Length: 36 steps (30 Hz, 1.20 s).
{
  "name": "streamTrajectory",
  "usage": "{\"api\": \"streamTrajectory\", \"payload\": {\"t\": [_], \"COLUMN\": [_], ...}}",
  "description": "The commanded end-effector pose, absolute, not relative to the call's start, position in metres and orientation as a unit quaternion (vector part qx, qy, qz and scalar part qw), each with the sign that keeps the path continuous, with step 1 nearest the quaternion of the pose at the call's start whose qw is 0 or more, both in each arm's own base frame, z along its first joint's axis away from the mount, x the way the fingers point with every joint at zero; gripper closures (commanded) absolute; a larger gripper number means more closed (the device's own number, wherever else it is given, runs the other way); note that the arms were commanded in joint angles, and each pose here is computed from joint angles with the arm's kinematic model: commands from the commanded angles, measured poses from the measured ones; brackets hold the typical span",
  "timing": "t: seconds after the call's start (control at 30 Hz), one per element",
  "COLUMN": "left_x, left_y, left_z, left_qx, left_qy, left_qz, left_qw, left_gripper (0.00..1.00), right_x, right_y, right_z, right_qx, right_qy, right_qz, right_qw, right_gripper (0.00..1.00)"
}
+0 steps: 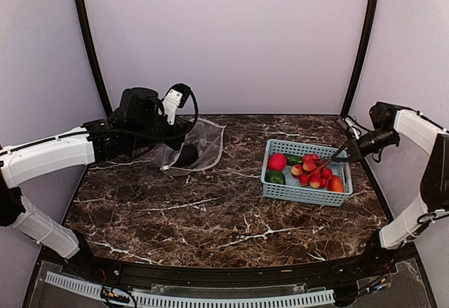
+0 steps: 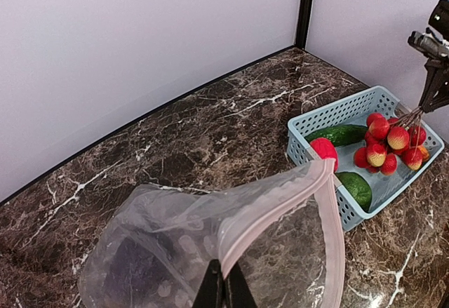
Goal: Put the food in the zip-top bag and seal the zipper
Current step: Pick up the fake fruit from the bin, then place the fake fruit in the zipper food storage bag.
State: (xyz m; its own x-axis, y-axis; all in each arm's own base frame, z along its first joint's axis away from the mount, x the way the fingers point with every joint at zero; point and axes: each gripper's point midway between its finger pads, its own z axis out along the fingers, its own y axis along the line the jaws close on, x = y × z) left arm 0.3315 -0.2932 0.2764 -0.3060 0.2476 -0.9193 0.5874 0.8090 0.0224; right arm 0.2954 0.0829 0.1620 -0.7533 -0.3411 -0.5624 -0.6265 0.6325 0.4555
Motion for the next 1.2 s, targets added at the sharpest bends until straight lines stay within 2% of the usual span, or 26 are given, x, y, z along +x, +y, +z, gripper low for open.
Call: {"api": "streamTrajectory", "payload": {"t": [0.0,0.23,0.53,0.87,1.17], "left_x": [0.332,0.334,0.342,0.345,0.34], "left_y": [-0.301,-0.316,-0.315,-0.323,-0.327], "left_z": [0.281,0.287,0.288,0.299,0.316], "left_qx": [0.261,0.256,0.182,0.155,0.169], "left_qy": [0.792,0.821,0.842,0.834,0.825], "left_qz": [-0.184,-0.203,-0.225,-0.259,-0.275], "left_qw": [0.521,0.468,0.455,0.462,0.464], "left_gripper": [0.99,0.99,0.99,0.99,0.99], "right_x": [0.286,0.269,0.245,0.229,0.224], "right_y": [0.08,0.089,0.138,0.209,0.262], "right_z": [0.226,0.288,0.364,0.413,0.424], "right_qx": [-0.314,-0.35,-0.419,-0.492,-0.538], "right_qy": [0.859,0.821,0.713,0.615,0.56], "right_qz": [0.273,0.256,0.337,0.43,0.493], "right_qw": [0.297,0.372,0.451,0.441,0.392], "right_gripper": [1.0,1.0,1.0,1.0,1.0]}}
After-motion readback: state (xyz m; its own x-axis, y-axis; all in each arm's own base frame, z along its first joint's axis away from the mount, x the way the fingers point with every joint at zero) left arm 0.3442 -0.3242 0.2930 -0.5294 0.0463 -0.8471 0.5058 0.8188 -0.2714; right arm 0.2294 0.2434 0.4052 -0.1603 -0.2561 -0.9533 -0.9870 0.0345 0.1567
